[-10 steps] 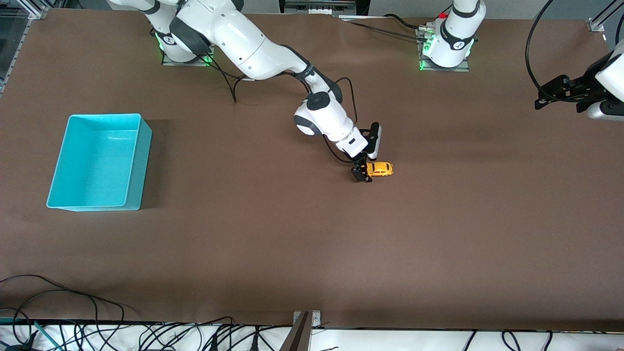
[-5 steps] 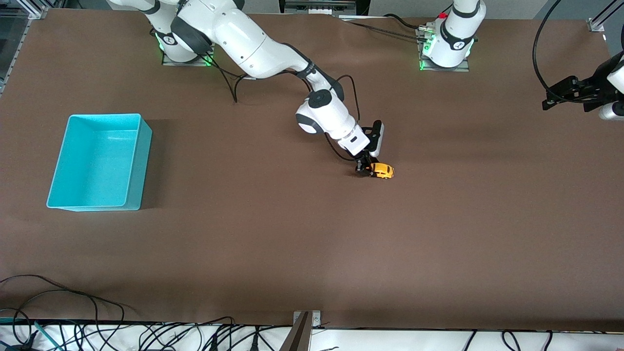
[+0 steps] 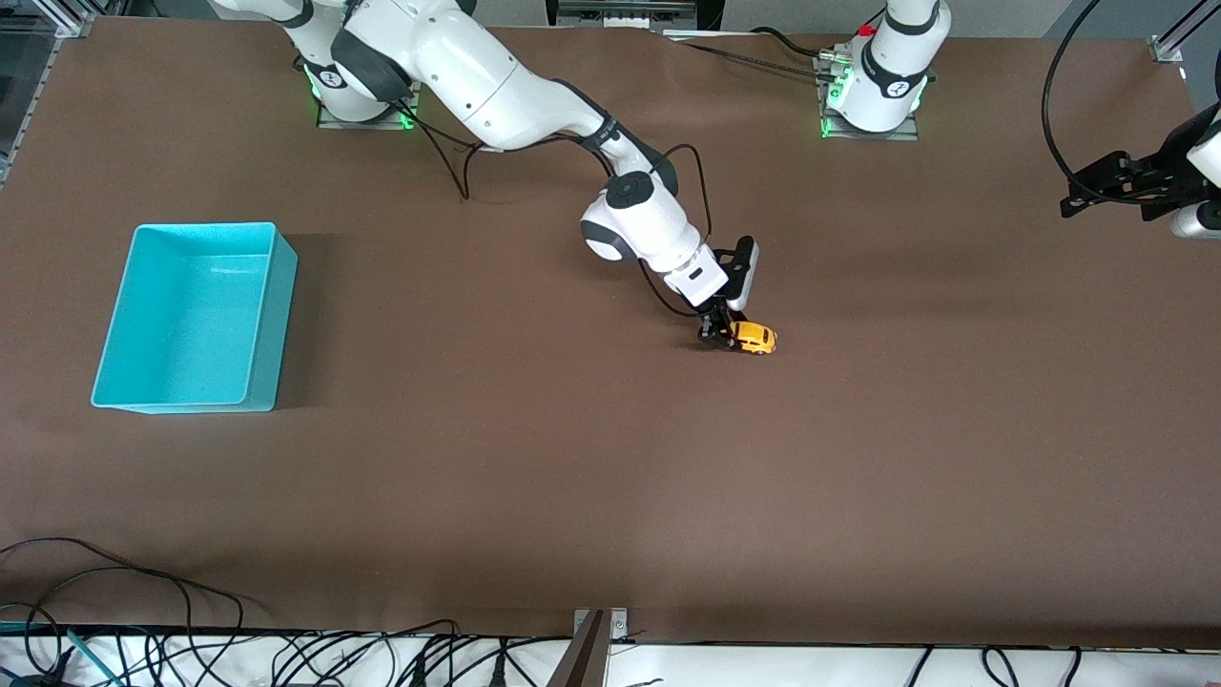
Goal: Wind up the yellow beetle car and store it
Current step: 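Lift the yellow car and carry it to the turquoise bin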
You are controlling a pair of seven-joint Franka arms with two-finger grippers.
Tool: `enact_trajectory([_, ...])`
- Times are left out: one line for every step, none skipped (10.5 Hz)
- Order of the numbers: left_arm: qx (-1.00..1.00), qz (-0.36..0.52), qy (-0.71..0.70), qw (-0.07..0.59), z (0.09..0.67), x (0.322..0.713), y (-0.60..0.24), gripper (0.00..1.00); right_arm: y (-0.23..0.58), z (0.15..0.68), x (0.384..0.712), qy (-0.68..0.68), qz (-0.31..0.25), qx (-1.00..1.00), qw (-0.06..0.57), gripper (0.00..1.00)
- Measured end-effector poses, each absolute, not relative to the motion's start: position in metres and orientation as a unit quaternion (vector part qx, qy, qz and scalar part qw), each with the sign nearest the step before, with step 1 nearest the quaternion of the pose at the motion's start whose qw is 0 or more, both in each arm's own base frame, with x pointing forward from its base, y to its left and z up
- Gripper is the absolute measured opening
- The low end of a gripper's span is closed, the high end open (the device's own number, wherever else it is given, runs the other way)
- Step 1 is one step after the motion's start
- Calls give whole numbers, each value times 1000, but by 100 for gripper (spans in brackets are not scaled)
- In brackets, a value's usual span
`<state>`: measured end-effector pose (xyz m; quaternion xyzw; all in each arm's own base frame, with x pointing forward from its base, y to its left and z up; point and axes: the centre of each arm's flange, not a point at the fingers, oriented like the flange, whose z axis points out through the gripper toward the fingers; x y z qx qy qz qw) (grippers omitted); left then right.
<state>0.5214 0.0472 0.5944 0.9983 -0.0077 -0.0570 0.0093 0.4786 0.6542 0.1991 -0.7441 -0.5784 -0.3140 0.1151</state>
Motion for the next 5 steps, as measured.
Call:
enact_trajectory([998, -56, -8, 9, 595, 522, 47, 100, 654, 222, 484, -568, -303, -757, 113, 48])
enact_trajectory([998, -56, -8, 9, 596, 522, 47, 100, 654, 247, 487, -557, -287, -772, 109, 48])
enact_trajectory([998, -54, -8, 9, 597, 522, 47, 100, 654, 275, 488, -545, -273, -786, 105, 48])
enact_trajectory([999, -49, -8, 8, 602, 522, 47, 100, 652, 303, 488, -532, -255, -801, 99, 48])
enact_trajectory([999, -45, -8, 8, 611, 522, 47, 100, 647, 329, 489, -515, -233, -820, 90, 48])
